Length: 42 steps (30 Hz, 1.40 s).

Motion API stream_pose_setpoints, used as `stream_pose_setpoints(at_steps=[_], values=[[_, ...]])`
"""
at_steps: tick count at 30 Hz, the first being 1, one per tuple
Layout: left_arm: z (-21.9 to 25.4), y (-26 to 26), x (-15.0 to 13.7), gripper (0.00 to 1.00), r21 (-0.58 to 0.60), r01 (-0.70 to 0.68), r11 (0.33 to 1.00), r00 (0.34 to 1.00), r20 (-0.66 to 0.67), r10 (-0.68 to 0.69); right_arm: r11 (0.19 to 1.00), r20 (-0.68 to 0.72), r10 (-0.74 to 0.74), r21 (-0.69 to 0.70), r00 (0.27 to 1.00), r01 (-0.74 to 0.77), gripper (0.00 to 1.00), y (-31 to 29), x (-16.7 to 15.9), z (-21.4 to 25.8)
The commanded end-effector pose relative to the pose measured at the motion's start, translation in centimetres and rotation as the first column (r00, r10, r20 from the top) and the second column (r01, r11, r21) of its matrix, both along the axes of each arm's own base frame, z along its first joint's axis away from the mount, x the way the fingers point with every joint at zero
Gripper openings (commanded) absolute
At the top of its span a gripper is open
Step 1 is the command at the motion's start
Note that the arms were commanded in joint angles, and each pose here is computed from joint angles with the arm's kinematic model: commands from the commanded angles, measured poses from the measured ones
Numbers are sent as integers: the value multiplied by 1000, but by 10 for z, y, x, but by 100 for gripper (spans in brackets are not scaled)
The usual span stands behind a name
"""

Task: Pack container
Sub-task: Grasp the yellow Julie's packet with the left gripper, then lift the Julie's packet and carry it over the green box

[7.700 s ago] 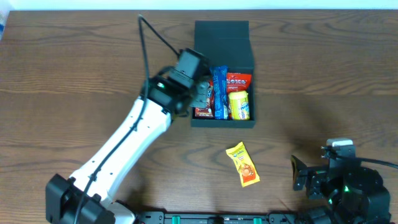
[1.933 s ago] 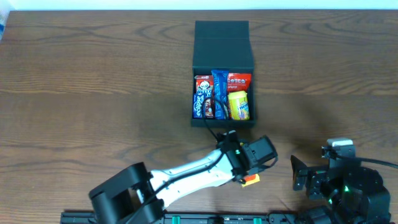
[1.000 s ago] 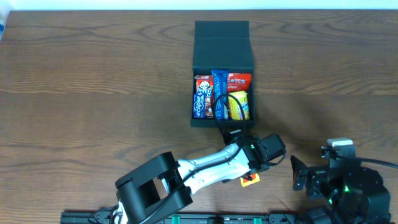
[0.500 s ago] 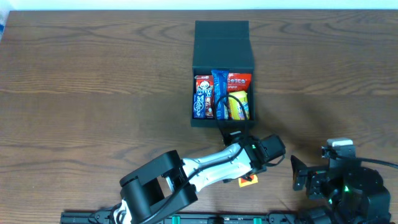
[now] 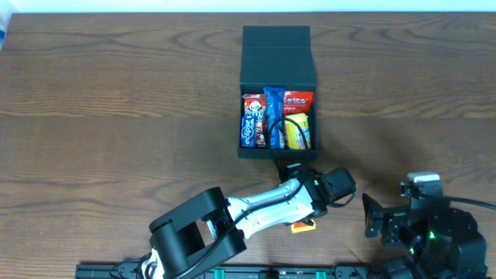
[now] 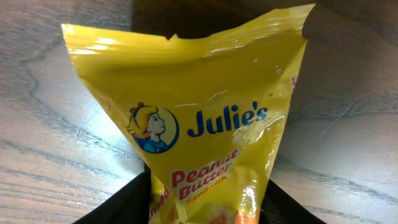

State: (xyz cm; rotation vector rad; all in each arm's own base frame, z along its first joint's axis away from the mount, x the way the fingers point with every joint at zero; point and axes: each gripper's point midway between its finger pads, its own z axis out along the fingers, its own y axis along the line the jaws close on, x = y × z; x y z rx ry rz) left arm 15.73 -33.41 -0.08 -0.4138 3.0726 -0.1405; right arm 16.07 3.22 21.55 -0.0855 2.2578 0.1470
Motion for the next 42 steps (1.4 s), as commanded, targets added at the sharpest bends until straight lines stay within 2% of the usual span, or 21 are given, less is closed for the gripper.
stream_pose_setpoints(at_steps=[1, 5, 22, 42], values=[[-2, -1, 3, 51, 8, -6, 1000, 1000, 7, 6, 1000, -2, -14, 8, 1000, 14, 99, -1, 0, 0], [-2, -1, 3, 46, 9, -6, 1000, 1000, 7, 6, 1000, -2, -14, 8, 1000, 14, 99, -1, 0, 0], [0, -2, 4, 43, 3, 7, 1000, 1000, 5, -7, 1000, -2, -14, 8, 1000, 14, 99, -1, 0, 0], [30, -5, 16, 35, -43, 46, 998, 995, 96, -42, 1000, -2, -14, 8, 1000, 14, 99, -1, 0, 0]])
